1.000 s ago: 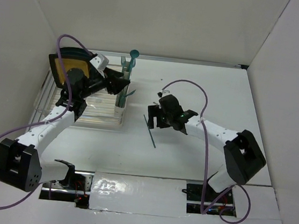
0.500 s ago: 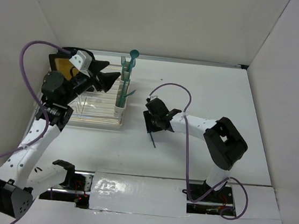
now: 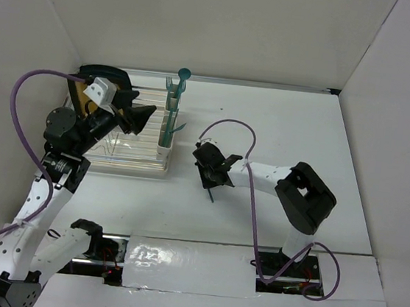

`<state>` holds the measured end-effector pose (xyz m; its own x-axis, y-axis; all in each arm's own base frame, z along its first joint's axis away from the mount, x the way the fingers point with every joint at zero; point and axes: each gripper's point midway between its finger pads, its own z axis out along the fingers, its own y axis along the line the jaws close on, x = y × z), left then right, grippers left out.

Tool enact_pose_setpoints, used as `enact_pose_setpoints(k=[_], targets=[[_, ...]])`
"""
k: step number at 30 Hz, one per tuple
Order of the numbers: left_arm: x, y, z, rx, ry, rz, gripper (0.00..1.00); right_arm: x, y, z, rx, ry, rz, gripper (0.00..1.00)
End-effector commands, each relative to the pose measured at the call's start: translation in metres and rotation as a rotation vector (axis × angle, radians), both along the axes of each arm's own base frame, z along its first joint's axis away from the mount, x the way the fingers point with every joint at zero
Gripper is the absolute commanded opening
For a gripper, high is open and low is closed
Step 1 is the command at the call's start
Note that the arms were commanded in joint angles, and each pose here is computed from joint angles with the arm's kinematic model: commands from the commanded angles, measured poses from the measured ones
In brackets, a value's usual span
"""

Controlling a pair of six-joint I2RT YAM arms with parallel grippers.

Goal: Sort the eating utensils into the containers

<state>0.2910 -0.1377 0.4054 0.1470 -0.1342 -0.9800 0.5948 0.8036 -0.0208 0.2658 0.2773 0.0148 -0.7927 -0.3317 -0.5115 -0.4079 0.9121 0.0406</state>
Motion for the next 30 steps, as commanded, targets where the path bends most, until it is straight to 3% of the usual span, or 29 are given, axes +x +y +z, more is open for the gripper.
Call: enact_pose_setpoints(k=[1, 8, 11, 19, 24, 30], targets=[[-0.005, 0.005, -0.002, -0.013, 0.032, 0.023, 0.75, -0.018, -0.022, -0.017, -0.064, 0.051, -0.040, 0.23], [-0.008, 0.002, -0.042, 0.005, 0.218, 0.006, 0.77, -0.043, -0.040, -0.034, -0.082, 0.123, -0.050, 0.00], [-0.010, -0.007, -0.037, -0.007, 0.243, -0.043, 0.77, -0.038, -0.037, -0.011, -0.060, 0.088, -0.055, 0.00], [0.026, -0.033, 0.006, -0.102, 0.376, -0.092, 0.78, 0.019, 0.002, 0.174, 0.507, -0.219, -0.015, 0.00], [0.049, -0.073, 0.020, -0.137, 0.416, -0.205, 0.78, 0.044, -0.003, 0.233, 0.663, -0.333, -0.027, 0.00], [0.076, -0.100, 0.010, -0.178, 0.457, -0.223, 0.79, 0.052, 0.008, 0.288, 0.810, -0.436, 0.040, 0.00]])
